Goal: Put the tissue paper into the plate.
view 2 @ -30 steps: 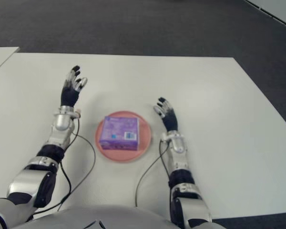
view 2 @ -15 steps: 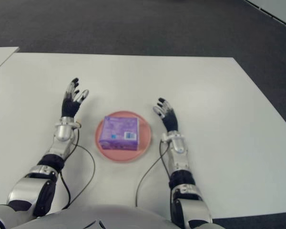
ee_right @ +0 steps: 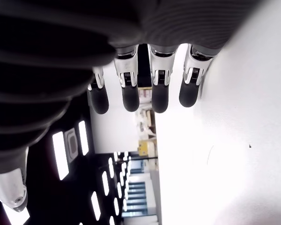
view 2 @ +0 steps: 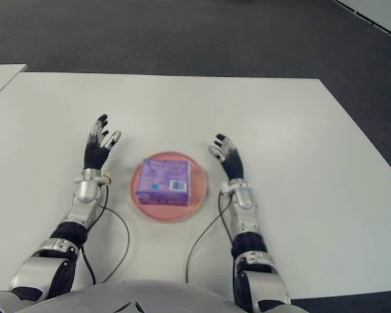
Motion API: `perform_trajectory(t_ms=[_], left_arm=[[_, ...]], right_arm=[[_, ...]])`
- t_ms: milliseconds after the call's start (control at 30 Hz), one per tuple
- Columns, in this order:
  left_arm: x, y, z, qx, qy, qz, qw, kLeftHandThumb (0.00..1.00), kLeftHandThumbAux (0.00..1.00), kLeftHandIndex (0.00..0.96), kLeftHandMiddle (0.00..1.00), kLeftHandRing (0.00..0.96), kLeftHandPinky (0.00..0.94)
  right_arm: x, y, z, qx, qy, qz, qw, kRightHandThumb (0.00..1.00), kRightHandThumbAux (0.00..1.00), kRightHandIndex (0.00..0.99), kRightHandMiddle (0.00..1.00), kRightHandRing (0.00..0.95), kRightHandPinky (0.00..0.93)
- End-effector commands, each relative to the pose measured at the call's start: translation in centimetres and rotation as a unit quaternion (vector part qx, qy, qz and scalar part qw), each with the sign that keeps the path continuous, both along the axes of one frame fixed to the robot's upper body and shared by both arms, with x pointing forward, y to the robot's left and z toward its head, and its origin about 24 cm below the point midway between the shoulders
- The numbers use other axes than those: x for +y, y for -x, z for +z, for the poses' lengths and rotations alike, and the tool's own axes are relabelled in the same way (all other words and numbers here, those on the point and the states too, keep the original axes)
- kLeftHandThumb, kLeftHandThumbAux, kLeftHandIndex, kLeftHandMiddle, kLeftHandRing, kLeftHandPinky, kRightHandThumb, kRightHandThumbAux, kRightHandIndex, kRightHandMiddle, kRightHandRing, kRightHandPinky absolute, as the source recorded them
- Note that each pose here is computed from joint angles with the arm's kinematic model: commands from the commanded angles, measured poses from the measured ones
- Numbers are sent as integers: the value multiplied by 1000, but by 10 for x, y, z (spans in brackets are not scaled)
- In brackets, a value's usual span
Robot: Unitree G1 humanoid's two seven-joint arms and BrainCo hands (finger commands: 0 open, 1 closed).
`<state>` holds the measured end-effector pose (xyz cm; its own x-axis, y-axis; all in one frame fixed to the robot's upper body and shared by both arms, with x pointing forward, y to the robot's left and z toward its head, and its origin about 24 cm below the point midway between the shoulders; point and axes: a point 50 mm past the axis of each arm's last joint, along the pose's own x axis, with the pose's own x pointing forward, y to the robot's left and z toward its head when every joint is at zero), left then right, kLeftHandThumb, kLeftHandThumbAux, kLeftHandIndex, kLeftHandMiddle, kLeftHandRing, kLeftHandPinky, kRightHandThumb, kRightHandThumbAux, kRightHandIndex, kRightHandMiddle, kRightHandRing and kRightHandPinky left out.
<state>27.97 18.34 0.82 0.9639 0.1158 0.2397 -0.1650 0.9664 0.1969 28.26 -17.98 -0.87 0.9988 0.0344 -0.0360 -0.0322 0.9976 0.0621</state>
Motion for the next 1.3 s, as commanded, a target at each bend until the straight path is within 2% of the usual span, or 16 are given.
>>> perform_trajectory(t_ms=[33, 467, 667, 833, 1100, 1300], left_arm=[[-4, 10, -11, 21, 5, -17, 1000, 0, 444, 0, 0, 0, 0], [-7, 16, -19, 39, 22, -26, 999, 0, 459, 0, 0, 0, 0], [-9, 15, -24, 76, 42, -29, 996, 0, 441, 0, 0, 0, 0], [-12, 15, -24, 89, 51, -33, 994, 0, 435, 0, 0, 0, 0], [-16, 15, -26, 114, 66, -35, 991, 0, 431, 0, 0, 0, 0], [-17, 14, -30, 142, 69, -36, 987, 0, 408, 0, 0, 0, 0]], right_arm=[[-3, 18, -29, 78, -19, -11, 997, 528, 589, 140, 162, 134, 146], [-6, 18, -29, 74, -34, -21, 996, 553, 600, 133, 179, 149, 161], [-6, 19, -28, 72, -38, -25, 996, 577, 601, 134, 186, 153, 152], [-7, 21, -29, 75, -37, -26, 996, 590, 613, 128, 205, 158, 130], [-6, 23, -29, 79, -44, -31, 995, 607, 621, 124, 236, 185, 167], [-6, 24, -29, 82, -50, -34, 995, 600, 611, 121, 255, 190, 142]])
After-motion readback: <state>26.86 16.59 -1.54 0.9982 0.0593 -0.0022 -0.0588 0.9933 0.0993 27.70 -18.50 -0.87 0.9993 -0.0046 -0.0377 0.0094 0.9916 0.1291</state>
